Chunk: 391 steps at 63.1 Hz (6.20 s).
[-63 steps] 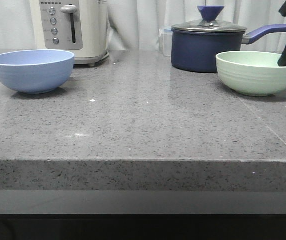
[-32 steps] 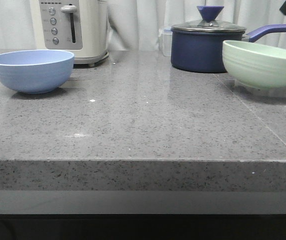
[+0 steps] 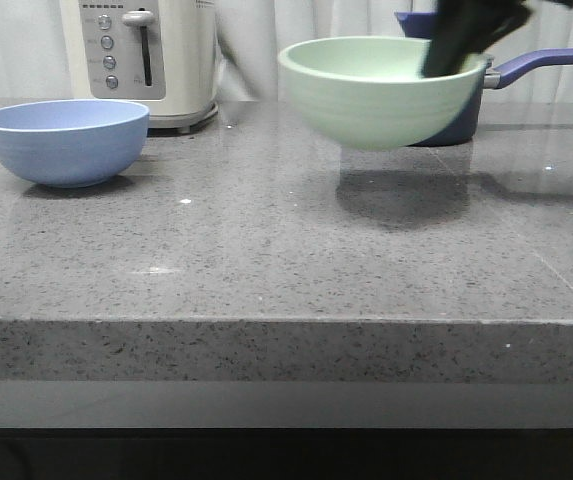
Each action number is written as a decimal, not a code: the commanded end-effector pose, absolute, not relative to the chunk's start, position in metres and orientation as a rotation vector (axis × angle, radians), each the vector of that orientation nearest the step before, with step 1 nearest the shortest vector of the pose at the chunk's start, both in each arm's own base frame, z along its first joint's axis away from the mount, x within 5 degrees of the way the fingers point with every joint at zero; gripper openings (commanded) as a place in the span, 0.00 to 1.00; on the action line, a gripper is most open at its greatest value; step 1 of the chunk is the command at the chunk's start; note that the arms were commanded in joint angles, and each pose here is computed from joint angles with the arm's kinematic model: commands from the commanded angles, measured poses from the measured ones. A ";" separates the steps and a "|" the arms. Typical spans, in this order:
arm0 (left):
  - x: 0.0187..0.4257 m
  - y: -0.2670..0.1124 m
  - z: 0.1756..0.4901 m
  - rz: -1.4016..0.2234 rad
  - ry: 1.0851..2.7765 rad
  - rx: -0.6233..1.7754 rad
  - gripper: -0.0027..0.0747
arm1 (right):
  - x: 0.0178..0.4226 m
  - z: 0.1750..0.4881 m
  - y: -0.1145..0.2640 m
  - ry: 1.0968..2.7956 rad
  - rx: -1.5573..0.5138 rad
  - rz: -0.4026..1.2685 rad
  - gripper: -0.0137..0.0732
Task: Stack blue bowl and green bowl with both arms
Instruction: 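Slide the green bowl with the right gripper toward the table center, then release the green bowl and raise the right gripper away, then lower the left gripper and grasp the light blue bowl's rim, then lift the blue bowl with the left gripper over the green bowl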
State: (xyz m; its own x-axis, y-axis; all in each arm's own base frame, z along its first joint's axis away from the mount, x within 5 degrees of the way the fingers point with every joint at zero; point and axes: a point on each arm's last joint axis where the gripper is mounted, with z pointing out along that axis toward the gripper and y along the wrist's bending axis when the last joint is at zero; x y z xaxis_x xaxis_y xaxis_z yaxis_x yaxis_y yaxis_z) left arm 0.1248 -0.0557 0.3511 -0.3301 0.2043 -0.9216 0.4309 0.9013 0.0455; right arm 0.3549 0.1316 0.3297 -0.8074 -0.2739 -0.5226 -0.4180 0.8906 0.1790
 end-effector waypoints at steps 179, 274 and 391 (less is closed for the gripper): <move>0.127 -0.058 0.359 -0.267 1.838 0.449 0.65 | 0.308 0.275 0.100 2.242 -0.444 0.607 0.08; 0.332 -0.032 0.343 -0.387 2.464 -0.030 0.65 | 0.309 0.276 0.100 2.232 -0.411 0.617 0.08; 0.350 -0.221 0.389 -0.470 2.426 0.688 0.01 | 0.309 0.276 0.100 2.232 -0.411 0.617 0.08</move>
